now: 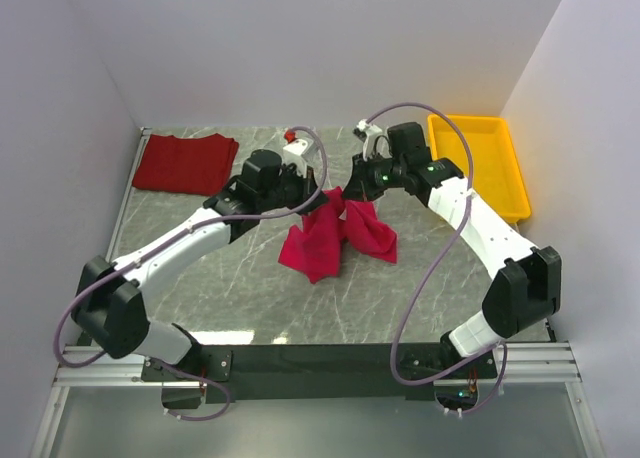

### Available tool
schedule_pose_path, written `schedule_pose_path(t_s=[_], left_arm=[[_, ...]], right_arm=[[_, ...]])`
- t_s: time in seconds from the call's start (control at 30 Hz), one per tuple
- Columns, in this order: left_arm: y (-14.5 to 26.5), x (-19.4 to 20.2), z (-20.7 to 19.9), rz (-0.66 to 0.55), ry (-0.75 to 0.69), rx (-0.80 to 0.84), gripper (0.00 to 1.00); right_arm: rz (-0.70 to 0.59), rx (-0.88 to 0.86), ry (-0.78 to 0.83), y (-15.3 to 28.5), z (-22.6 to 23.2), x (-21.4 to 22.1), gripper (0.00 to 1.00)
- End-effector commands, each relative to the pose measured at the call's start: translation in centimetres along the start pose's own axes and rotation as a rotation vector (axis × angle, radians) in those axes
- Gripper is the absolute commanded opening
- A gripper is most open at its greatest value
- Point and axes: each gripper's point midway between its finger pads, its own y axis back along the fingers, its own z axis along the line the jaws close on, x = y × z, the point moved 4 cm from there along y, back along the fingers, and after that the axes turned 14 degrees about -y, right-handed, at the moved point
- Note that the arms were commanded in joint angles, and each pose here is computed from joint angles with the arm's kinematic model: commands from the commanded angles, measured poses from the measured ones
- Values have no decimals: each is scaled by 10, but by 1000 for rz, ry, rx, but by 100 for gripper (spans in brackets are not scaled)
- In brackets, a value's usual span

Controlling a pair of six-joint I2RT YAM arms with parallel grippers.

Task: Fold and stack the t-shirts
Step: Flatten the tshirt out

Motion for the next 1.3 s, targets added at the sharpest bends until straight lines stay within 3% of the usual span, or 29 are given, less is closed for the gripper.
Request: schedule_pose_path(t_s=[0.0, 0.3, 0.53, 0.7, 0.8, 0.83, 0.97, 1.1, 1.13, 1.27], left_arm=[[30, -39, -2, -143, -76, -37, 1], [120, -96, 0, -394, -220, -250, 1], [244, -169, -5, -709, -351, -531, 1], [303, -222, -15, -847, -500, -643, 1], [289, -232, -13, -809, -561, -639, 1], [273, -232, -11, -782, -584, -611, 1], [205, -208, -14, -640, -624, -397, 1], [142, -163, -28, -475, -611, -98, 1], [122, -138, -25, -362, -585, -34, 1], [78, -60, -31, -100, -474, 225, 1]], right_arm=[[-103, -106, 116, 30, 41, -32, 0], [-179, -377, 395, 78, 146, -74, 0], [-435, -588, 561, 151, 258, -119, 0], [-604, -631, 547, 196, 288, -136, 0], [-597, -588, 516, 196, 278, -127, 0], [-535, -554, 470, 172, 261, -118, 0], [-440, -457, 434, 136, 216, -76, 0], [-330, -417, 491, 119, 164, -27, 4], [-324, -423, 523, 120, 157, -22, 7], [-367, -242, 488, 130, 92, -19, 13]])
